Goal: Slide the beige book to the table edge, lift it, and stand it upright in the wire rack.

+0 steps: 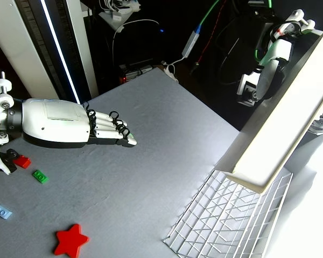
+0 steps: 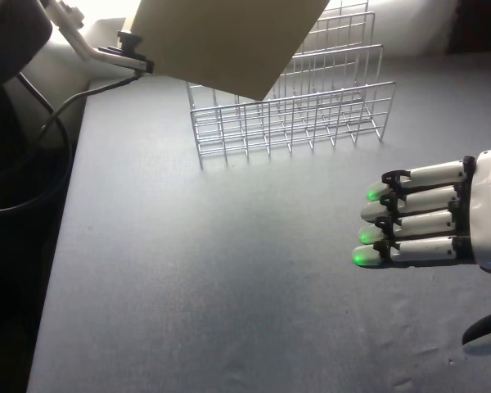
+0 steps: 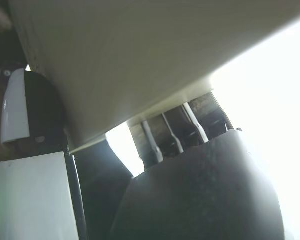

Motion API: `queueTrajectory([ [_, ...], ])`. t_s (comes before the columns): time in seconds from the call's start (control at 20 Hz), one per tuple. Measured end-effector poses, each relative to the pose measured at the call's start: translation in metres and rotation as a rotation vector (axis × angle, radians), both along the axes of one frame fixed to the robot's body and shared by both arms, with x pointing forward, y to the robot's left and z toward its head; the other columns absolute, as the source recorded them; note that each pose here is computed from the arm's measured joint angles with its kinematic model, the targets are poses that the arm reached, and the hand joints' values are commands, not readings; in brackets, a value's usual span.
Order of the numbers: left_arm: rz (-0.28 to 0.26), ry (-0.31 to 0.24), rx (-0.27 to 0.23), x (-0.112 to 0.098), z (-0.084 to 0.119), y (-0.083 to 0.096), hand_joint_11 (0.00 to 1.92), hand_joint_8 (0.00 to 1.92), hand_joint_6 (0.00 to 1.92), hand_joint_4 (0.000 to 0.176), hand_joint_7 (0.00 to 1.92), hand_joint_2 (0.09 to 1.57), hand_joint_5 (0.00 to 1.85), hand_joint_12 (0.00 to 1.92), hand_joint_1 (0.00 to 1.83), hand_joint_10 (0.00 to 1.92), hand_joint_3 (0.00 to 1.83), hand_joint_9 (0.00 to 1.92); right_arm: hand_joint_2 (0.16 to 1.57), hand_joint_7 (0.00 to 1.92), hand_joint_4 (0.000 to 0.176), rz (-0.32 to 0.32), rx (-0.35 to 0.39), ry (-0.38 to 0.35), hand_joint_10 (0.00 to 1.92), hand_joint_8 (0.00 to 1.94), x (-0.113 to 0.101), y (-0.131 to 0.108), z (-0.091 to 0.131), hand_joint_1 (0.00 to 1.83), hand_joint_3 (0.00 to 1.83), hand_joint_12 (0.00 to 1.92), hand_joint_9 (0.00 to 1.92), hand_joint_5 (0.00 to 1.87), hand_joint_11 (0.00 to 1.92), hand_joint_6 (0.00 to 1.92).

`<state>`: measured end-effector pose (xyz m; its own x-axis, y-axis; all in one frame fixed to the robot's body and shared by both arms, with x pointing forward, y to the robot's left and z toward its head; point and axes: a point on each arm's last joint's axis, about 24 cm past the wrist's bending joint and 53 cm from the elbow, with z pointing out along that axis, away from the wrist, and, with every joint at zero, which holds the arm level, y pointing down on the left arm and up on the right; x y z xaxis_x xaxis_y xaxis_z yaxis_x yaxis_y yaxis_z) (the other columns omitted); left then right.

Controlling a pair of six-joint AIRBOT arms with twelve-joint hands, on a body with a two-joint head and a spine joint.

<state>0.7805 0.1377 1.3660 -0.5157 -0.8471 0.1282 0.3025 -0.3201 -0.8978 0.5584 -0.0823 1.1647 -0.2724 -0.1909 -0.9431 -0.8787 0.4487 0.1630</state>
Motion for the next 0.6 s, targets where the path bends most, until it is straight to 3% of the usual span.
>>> queueTrajectory([
  [0.35, 0.011, -0.035, -0.012, 0.007, 0.006, -0.003, 0.85, 1.41, 1.03, 0.000, 0.88, 1.18, 0.86, 1.77, 1.23, 1.61, 0.00, 0.91, 1.17, 0.20, 0.000, -0.006, 0.007, 0.005, 0.00, 0.00, 0.001, 0.000, 0.001, 0.15, 0.00, 0.36, 0.17, 0.14, 0.00, 0.00],
  [0.6, 0.018, -0.050, -0.020, 0.008, 0.009, 0.000, 0.86, 1.42, 1.00, 0.000, 0.88, 1.18, 0.87, 1.75, 1.23, 1.60, 0.00, 0.91, 1.17, 0.19, 0.000, -0.085, -0.001, 0.004, 0.00, 0.00, 0.011, -0.030, 0.007, 0.15, 0.00, 0.29, 0.15, 0.14, 0.00, 0.00],
])
